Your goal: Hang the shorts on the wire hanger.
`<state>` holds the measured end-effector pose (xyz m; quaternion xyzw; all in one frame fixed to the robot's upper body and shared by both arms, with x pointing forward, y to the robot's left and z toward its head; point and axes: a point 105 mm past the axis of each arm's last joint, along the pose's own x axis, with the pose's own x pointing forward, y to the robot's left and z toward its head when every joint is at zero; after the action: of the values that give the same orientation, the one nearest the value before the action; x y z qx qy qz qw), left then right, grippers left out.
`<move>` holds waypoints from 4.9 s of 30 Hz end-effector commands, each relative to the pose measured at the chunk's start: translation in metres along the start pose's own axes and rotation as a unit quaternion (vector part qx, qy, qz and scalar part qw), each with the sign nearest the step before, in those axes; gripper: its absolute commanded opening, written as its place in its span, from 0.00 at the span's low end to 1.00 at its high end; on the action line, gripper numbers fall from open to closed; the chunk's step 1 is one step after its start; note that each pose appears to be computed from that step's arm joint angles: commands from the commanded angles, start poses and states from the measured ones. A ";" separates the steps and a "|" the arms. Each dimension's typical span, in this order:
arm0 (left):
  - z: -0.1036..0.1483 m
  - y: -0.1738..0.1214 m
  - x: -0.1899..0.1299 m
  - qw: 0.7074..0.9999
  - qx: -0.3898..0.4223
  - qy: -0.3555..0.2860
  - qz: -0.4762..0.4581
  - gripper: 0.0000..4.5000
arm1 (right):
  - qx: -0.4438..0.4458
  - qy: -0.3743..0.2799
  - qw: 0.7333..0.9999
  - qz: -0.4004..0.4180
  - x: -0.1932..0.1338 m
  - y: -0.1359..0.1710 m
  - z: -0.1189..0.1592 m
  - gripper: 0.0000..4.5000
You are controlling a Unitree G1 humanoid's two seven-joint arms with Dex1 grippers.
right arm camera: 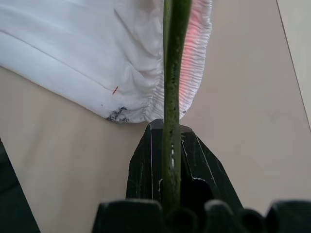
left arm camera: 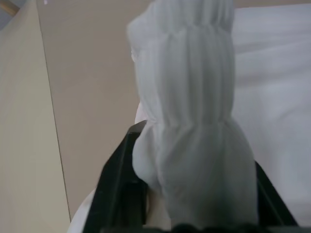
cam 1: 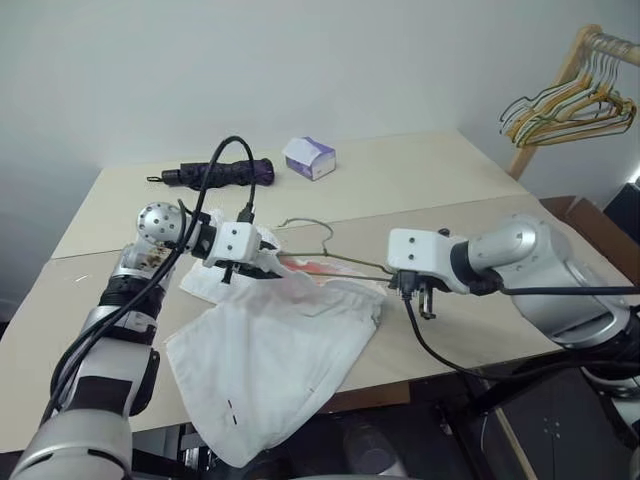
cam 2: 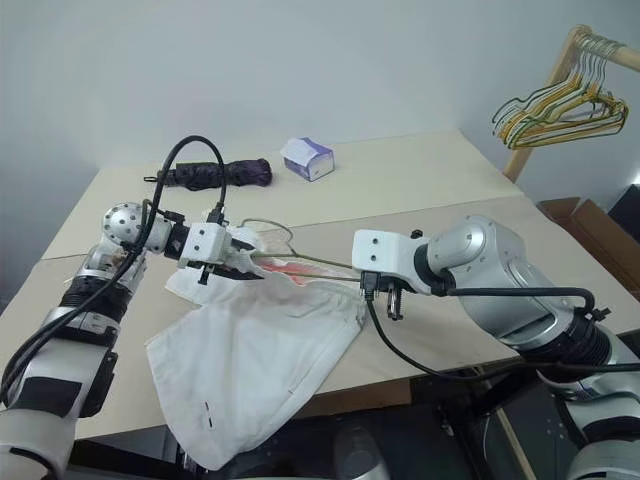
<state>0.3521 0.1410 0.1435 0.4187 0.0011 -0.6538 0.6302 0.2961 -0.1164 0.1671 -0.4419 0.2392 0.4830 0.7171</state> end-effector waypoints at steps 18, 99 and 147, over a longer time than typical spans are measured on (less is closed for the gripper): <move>0.007 0.013 -0.022 0.994 -0.074 -0.034 0.076 0.00 | 0.061 -0.029 0.984 -0.166 -0.044 -0.053 -0.038 0.53; -0.081 -0.044 -0.046 0.961 -0.182 0.186 0.088 0.00 | 0.380 -0.288 0.870 -0.128 -0.001 -0.023 -0.040 0.00; 0.014 0.045 -0.013 0.995 -0.054 0.024 0.077 0.00 | 0.029 -0.075 0.997 0.005 -0.015 -0.067 0.006 1.00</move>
<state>0.3770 0.1391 0.1653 0.3850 0.0475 -0.5957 0.7033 0.3442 -0.1273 0.2021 -0.3663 0.2038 0.5223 0.7426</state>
